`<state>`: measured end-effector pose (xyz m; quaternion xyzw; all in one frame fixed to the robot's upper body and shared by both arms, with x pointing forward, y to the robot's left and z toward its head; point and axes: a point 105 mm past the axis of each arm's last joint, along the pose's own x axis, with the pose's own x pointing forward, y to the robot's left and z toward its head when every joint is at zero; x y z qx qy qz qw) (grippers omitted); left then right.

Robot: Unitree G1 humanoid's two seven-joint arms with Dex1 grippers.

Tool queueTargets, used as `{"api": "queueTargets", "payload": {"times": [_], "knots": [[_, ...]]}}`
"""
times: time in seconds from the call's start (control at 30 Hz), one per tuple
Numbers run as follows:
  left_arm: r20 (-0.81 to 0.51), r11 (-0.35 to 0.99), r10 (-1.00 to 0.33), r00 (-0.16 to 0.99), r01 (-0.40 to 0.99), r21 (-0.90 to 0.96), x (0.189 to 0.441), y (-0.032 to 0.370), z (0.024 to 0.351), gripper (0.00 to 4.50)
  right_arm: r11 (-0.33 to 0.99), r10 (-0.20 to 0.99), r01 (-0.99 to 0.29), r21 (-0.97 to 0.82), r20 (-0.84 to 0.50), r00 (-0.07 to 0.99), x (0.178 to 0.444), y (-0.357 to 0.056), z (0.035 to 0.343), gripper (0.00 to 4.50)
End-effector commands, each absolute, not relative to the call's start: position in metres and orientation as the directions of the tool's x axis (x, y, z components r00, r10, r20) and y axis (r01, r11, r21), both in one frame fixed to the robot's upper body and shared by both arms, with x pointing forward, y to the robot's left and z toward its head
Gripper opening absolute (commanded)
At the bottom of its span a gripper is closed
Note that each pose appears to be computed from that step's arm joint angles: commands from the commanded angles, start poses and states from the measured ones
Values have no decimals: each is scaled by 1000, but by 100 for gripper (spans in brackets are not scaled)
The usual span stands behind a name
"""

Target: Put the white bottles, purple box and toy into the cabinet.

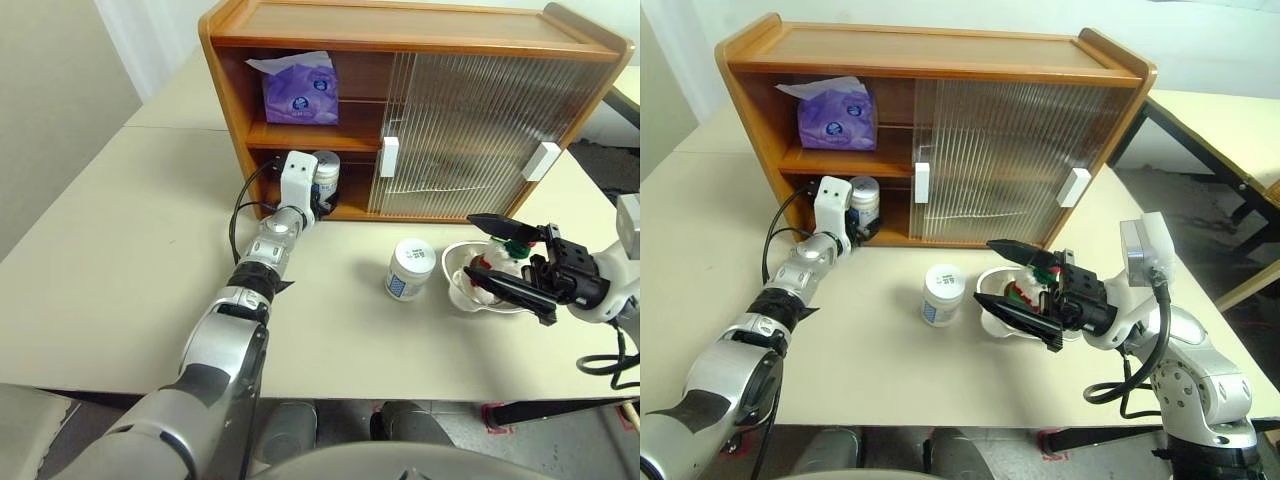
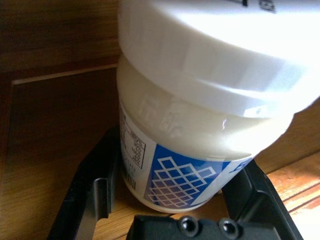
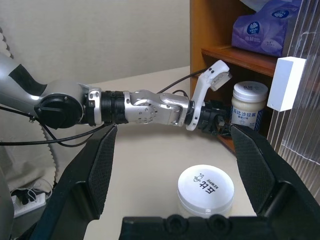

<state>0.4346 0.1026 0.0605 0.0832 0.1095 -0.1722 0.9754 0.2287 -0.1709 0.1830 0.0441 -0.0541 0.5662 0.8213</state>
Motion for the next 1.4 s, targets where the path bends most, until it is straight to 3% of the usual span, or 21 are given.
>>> {"api": "queueTargets", "payload": {"times": [0.03,0.53,0.67,1.17,1.4], "knots": [[-223,932,-312,924,343,116,439,100,67,315,358,925,-934,6,132,355,227,-171,182,450],[-229,933,-300,926,334,130,443,95,68,315,361,924,-932,8,129,359,227,-172,182,450],[-232,932,-296,927,334,142,442,96,66,447,362,924,-932,10,129,360,228,-172,181,450],[-218,933,-312,925,342,117,424,106,63,449,355,926,-935,6,135,353,231,-170,180,450],[-232,945,-233,944,276,173,411,120,66,449,352,927,-936,7,135,349,231,-170,179,450]]}}
